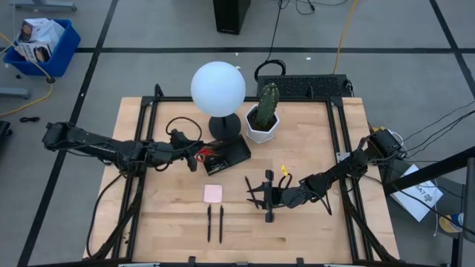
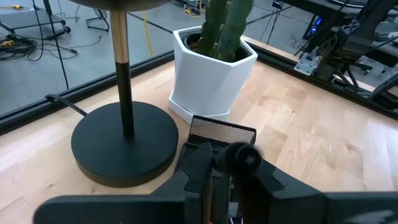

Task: Pick and place office supplies into organizer
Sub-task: Put the black pen into the desk organizer, then put the top right black pen into the desk organizer

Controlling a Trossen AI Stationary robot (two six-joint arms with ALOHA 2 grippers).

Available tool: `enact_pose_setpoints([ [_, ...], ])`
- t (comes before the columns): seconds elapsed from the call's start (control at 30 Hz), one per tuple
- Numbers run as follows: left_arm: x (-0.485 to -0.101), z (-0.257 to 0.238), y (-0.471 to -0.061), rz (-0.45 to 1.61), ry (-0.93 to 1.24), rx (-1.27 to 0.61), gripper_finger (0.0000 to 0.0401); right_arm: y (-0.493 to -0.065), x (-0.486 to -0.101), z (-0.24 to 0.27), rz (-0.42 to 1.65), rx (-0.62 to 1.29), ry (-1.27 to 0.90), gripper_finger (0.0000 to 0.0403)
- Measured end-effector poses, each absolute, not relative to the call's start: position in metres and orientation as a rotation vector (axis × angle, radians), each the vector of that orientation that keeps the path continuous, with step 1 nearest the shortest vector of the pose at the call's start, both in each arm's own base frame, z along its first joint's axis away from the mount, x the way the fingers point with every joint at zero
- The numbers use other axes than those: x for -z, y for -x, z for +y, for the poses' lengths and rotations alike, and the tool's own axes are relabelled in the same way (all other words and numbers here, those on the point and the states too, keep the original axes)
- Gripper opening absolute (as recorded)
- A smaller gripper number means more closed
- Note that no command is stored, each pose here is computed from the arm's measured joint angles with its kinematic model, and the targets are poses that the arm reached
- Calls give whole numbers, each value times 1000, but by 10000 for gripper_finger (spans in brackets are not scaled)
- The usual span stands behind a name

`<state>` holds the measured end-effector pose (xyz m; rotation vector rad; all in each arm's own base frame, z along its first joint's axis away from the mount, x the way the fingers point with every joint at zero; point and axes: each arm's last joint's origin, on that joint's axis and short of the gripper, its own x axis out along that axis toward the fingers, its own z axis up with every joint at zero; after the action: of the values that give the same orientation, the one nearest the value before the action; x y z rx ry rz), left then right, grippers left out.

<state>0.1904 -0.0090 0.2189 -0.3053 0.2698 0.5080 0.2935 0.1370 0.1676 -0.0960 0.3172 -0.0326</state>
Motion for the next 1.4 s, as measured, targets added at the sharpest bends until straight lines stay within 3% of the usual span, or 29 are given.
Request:
enact_pose_setpoints([
  [0.6,-223,-15,-192,221,369,-465,62,-292,-162,135,378,39,98,118],
  [0.9,-233,-39,-192,158,322,-307,62,-288,-155,136,438,77,-75,117],
  [1.03,-234,-49,-190,151,298,-266,62,-285,-152,148,450,16,-288,118],
  [1.2,-235,-55,-187,145,285,-254,63,-285,-144,148,446,120,-385,137],
  [1.4,-235,-62,-185,153,268,-221,63,-289,-117,158,441,281,-401,196],
])
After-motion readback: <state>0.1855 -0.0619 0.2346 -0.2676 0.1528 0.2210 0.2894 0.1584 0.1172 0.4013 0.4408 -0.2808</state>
